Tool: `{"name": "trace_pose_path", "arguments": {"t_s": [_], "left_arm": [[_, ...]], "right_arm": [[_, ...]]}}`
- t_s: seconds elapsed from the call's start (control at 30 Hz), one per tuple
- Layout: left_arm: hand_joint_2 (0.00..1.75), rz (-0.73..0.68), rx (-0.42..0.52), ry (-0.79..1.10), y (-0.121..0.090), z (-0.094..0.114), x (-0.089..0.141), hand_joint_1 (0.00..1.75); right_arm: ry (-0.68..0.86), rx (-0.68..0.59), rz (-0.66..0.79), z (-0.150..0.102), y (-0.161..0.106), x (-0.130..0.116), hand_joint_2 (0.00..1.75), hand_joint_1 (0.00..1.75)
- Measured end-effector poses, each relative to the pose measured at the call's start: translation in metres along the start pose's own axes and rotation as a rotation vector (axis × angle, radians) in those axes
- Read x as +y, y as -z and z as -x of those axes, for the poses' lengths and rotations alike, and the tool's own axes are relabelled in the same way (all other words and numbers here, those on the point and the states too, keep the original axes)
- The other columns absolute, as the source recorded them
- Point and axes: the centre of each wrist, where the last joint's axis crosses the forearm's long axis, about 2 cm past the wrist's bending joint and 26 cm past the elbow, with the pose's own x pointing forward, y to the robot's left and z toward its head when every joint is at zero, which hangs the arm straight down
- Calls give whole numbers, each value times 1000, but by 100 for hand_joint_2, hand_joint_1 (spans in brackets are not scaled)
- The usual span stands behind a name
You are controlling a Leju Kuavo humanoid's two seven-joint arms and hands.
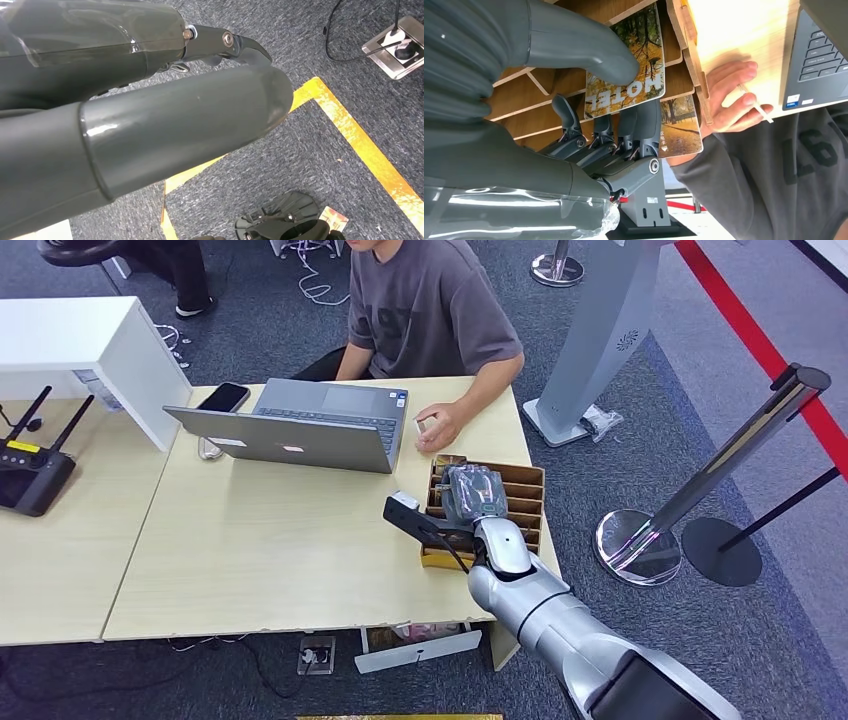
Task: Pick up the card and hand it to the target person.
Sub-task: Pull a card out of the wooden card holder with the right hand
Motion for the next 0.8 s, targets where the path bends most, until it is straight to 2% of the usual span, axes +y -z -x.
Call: {"name": "trace_pose_path", "arguments": {"t_s": [0.23, 0.8], "left_arm": [[0, 4, 0, 0, 0, 0, 0, 0], [0, 0, -2, 0, 0, 0, 0, 0]], "right_arm": [[13, -7, 5, 1, 0, 0, 175, 122], [20, -17, 23, -1, 1, -4, 175, 136]]}}
